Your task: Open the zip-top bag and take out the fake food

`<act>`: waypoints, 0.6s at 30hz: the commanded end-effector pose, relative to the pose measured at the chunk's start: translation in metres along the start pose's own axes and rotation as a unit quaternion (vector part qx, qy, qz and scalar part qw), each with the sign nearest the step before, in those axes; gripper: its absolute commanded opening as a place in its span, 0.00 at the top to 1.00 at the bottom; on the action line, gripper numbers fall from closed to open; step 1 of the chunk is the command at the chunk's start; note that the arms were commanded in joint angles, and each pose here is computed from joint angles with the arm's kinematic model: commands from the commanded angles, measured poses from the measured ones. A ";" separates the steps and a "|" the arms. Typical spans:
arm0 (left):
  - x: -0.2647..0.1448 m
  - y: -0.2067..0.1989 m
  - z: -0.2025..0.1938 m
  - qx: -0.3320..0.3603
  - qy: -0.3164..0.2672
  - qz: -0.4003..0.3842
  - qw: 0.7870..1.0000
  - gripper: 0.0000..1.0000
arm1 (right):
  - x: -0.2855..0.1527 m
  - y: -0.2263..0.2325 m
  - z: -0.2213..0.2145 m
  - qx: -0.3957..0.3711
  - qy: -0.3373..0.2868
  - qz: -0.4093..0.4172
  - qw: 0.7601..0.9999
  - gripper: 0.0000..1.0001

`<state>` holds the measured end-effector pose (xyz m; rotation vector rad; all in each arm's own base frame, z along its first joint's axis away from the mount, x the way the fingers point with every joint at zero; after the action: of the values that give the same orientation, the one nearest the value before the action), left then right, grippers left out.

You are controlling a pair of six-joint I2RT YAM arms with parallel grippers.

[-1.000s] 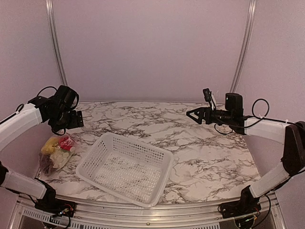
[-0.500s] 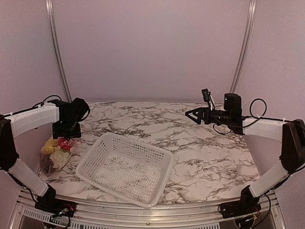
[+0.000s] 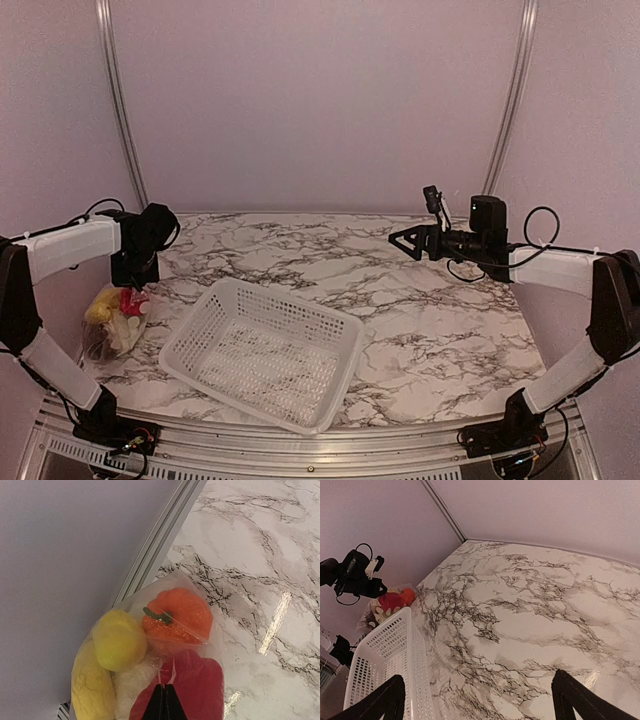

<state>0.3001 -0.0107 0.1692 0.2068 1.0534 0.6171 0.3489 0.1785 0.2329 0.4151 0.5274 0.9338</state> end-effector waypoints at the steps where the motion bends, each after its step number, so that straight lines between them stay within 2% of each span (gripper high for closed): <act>1: -0.002 -0.011 0.018 0.013 -0.011 -0.035 0.999 1.00 | 0.003 0.004 0.001 -0.012 -0.004 0.009 1.000 0.01; 10: -0.048 -0.047 0.106 0.025 -0.127 -0.136 0.982 1.00 | 0.000 0.000 0.006 -0.001 -0.017 0.014 1.000 0.01; 16: -0.089 -0.094 0.154 0.046 -0.213 -0.220 0.951 1.00 | -0.002 -0.002 0.008 0.003 -0.025 0.013 1.000 0.01; 18: -0.106 -0.114 0.164 0.061 -0.239 -0.259 0.934 1.00 | -0.004 -0.003 0.009 0.004 -0.028 0.010 1.000 0.01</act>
<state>0.4169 -0.0941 0.2512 0.1753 0.7804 0.2116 0.3520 0.1747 0.2371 0.4385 0.4933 0.9349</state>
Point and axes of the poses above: each gripper's point midway between its finger pads, its own x axis out along the fingers, its own y axis along the line the jaws close on, z = x × y, the point moved 5 cm from there along -x, back along the fingers, and after that the axes turned 6 degrees about x, right-handed, at the moved point
